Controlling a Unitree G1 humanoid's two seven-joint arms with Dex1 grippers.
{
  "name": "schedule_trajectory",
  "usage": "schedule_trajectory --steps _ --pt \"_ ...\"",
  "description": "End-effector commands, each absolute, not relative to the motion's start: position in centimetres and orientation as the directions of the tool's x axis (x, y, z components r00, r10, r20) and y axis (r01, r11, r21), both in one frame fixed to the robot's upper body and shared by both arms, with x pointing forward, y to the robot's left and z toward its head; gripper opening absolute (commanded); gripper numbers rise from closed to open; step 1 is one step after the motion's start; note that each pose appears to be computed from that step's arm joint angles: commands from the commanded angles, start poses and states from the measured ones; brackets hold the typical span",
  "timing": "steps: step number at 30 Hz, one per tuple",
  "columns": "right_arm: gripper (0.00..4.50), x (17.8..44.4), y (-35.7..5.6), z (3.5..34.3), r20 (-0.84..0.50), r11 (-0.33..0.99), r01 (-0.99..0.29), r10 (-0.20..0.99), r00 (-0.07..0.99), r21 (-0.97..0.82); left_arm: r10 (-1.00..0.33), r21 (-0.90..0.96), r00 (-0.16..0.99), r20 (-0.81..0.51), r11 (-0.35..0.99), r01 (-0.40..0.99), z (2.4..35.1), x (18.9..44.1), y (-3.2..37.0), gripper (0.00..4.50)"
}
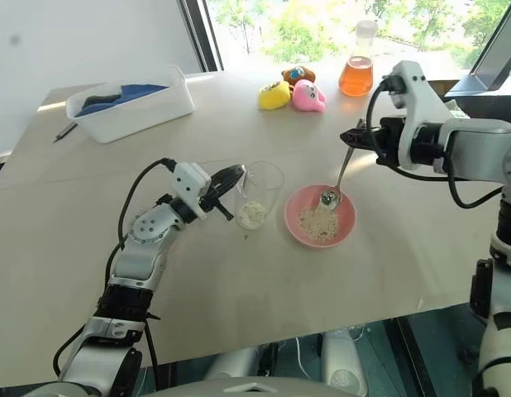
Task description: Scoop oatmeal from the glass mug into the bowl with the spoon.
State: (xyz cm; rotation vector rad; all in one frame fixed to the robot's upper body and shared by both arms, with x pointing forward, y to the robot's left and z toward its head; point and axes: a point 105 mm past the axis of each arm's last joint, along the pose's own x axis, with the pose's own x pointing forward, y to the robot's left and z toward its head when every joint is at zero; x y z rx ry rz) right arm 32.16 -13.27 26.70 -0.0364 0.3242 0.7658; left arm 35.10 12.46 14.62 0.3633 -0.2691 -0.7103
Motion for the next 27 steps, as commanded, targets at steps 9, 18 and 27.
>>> schedule_trajectory --steps 9,18,27 --pt "0.00 31.1 -13.0 27.9 -0.284 0.641 -0.756 0.707 0.648 -0.131 -0.689 0.392 0.723 0.056 0.681 0.618 12.5 35.1 11.9 0.05" --pt "0.00 32.6 -11.5 33.9 -0.006 0.565 -0.776 0.809 0.587 0.280 -0.690 0.385 0.722 0.060 0.683 0.621 12.2 35.1 11.6 0.05" --pt "0.00 32.6 -7.4 31.4 0.012 0.498 -0.788 0.843 0.538 0.362 -0.679 0.366 0.730 0.074 0.700 0.613 12.4 34.6 11.8 0.05"
